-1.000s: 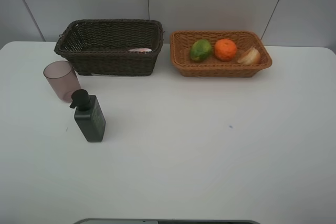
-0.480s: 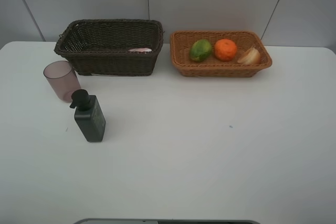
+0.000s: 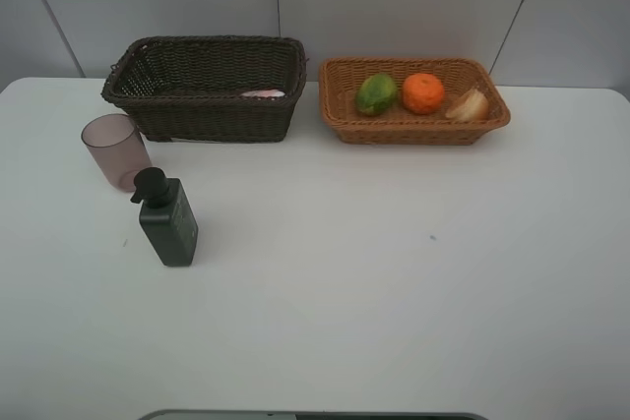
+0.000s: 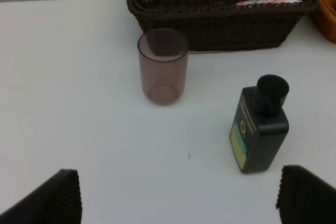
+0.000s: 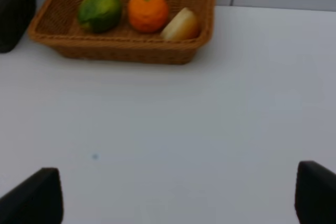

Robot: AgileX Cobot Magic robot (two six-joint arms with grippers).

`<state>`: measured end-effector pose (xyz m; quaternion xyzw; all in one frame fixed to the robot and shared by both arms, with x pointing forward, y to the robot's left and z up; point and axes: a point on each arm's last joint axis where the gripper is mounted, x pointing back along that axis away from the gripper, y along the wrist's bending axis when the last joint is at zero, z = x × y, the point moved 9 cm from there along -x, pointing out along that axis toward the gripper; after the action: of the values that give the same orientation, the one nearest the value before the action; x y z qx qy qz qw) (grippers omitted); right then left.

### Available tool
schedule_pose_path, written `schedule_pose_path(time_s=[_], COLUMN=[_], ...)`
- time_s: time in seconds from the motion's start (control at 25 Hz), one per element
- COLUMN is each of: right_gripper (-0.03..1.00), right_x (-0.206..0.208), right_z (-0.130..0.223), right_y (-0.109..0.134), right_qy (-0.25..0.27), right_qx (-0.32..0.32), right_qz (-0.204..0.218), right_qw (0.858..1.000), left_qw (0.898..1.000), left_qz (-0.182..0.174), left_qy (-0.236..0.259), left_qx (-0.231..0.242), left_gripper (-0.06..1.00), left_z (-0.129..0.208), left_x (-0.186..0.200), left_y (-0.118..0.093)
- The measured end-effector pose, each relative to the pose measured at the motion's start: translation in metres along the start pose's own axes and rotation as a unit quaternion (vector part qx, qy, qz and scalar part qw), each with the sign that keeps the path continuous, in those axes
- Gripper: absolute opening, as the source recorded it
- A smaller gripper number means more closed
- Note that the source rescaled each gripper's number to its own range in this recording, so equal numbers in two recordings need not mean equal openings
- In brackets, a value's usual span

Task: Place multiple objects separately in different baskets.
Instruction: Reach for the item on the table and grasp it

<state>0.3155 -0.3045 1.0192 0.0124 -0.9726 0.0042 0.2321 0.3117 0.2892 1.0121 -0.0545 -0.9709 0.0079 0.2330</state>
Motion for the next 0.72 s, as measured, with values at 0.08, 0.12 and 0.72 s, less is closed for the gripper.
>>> schedule_pose_path(time_s=[0.08, 0.12, 0.72], right_gripper=[0.88, 0.88, 0.88], right_x=[0.0038, 0.0045, 0.0051], right_z=[0.0008, 0.001, 0.0013], right_y=[-0.0068, -0.0091, -0.0121], right_qy=[-0.011, -0.012, -0.012], right_qx=[-0.021, -0.028, -0.036], right_qz=[0.039, 0.054, 0.073], right_qw=[0.999, 0.998, 0.997], left_qw=[1.0, 1.0, 1.0], left_qz=[0.0, 0.0, 0.0], left_qy=[0.0, 0.0, 0.0], left_qx=[0.0, 0.0, 0.0], left_gripper=[0.96, 0.96, 0.96], left_z=[0.0, 0.0, 0.0], left_x=[0.0, 0.0, 0.0], left_y=[0.0, 0.0, 0.0])
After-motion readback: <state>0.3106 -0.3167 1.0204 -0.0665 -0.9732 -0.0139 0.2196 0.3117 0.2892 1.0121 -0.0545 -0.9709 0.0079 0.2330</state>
